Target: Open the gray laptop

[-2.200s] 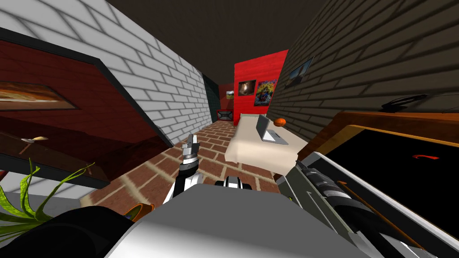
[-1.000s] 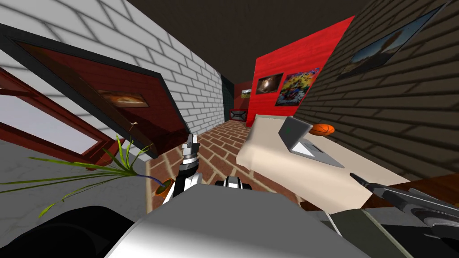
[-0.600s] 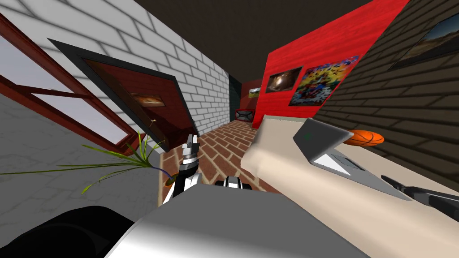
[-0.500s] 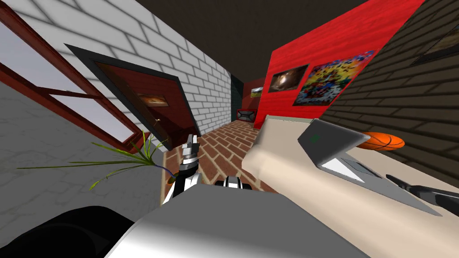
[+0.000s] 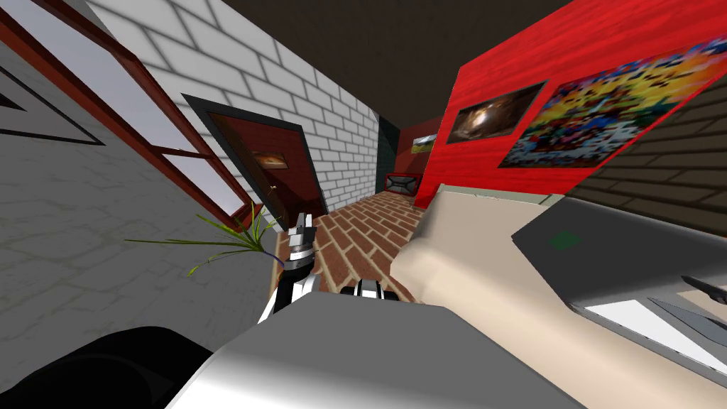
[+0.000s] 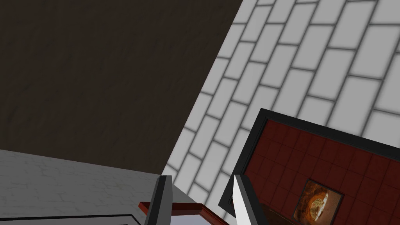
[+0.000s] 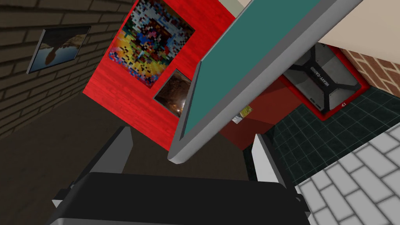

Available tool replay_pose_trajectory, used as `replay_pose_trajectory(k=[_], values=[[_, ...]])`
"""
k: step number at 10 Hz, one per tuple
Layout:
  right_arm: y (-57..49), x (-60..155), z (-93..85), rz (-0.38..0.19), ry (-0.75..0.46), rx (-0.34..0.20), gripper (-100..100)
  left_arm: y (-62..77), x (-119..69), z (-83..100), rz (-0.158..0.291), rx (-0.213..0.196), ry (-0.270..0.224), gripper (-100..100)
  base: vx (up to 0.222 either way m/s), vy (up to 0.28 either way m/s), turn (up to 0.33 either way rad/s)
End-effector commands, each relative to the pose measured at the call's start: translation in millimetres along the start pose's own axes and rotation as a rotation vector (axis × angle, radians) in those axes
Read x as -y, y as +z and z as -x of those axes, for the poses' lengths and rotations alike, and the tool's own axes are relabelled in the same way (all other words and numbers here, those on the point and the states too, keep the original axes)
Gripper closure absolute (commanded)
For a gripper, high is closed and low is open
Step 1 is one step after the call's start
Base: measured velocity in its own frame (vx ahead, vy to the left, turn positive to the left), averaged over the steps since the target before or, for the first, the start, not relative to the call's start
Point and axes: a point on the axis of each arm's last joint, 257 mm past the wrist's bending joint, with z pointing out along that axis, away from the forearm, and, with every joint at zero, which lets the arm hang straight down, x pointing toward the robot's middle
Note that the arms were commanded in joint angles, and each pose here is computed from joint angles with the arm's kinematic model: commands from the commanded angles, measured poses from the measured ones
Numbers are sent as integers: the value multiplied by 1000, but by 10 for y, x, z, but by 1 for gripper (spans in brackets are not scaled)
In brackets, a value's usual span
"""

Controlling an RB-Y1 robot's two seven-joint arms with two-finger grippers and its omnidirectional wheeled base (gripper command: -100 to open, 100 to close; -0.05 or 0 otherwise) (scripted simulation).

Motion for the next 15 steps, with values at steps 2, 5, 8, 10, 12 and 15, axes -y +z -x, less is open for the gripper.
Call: replay_pose_trajectory(k=[2, 5, 8, 10, 12, 15], values=[[37, 133, 74, -20, -29, 3, -100, 0, 0, 0, 0, 0, 0, 0, 22, 2, 17], [57, 114, 35, -9, 88, 1, 100, 1, 0, 0, 0, 0, 0, 0, -52, -49, 2], [75, 95, 0, 2, 205, -1, 100, 0, 0, 0, 0, 0, 0, 0, -94, -99, -2], [87, 84, -20, 8, 283, -2, 100, 0, 0, 0, 0, 0, 0, 0, -83, -85, 3], [98, 76, -38, 14, 360, -2, 100, 0, 0, 0, 0, 0, 0, 0, -67, -92, -9], [92, -68, -207, 18, 504, -5, 100, 1, 0, 0, 0, 0, 0, 0, -103, -96, 42]])
